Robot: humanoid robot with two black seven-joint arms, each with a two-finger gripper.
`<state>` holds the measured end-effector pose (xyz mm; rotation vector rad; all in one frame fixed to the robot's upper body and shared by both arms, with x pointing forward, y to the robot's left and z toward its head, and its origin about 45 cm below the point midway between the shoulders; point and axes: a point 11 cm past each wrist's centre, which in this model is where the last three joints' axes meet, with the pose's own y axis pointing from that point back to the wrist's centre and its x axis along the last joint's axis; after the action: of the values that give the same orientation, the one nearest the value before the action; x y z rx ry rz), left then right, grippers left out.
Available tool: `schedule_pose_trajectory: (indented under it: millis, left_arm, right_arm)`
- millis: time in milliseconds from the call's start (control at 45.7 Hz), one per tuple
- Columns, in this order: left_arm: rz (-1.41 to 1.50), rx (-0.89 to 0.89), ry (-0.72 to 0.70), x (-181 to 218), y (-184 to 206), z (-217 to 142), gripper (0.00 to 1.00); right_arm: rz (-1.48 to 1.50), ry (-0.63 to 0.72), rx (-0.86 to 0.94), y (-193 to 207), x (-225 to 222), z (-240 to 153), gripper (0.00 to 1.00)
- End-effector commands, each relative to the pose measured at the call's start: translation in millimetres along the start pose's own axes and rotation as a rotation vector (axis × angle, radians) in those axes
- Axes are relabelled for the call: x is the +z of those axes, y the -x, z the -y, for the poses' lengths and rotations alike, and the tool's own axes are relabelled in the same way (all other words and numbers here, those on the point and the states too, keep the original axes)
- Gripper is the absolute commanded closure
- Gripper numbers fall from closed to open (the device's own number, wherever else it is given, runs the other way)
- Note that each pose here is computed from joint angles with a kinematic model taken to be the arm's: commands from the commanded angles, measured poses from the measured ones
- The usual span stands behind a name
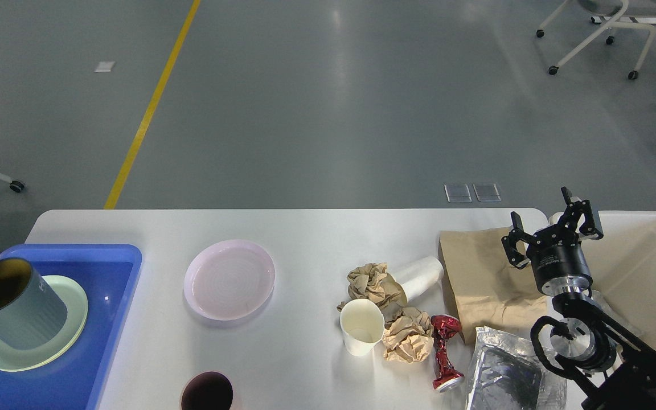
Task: Tidy desktop
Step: 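Lift the dark green mug and carry it into the blue tray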
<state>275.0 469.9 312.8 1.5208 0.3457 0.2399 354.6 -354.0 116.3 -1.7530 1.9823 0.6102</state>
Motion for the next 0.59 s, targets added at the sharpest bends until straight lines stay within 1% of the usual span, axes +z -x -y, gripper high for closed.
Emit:
schedule_pose_trajectory:
  millis: [0,131,285,482,569]
  left_arm:
    - [-0.008,-0.002,-0.054,-38.8,2.8,42.2,1.00]
    - [-0.041,0.032,-0.069,-64.0,1.3,78.6,0.99]
    - [-0.055,0.042,-0.062,-73.6,7.7,123.5,0.99]
    - [-0.014,0.086,-0.074,-78.5,13.2,145.7,0.99]
    - [-0.007,0.111,-0.053,-77.4,12.2,147.8,0.99]
  right_arm:
    - [0.000,0.000,0.000,-0.1,0.0,0.0,0.00]
    - [-0.001,0.000,0.001,-0.5,0.0,-0.1,0.00]
    - [0.000,0.000,0.000,-0.4,0.0,-0.1,0.00]
    - [-0.001,0.000,0.001,-0.5,0.0,-0.1,0.00]
    - [0.000,0.000,0.000,-0.1,0.0,0.0,0.00]
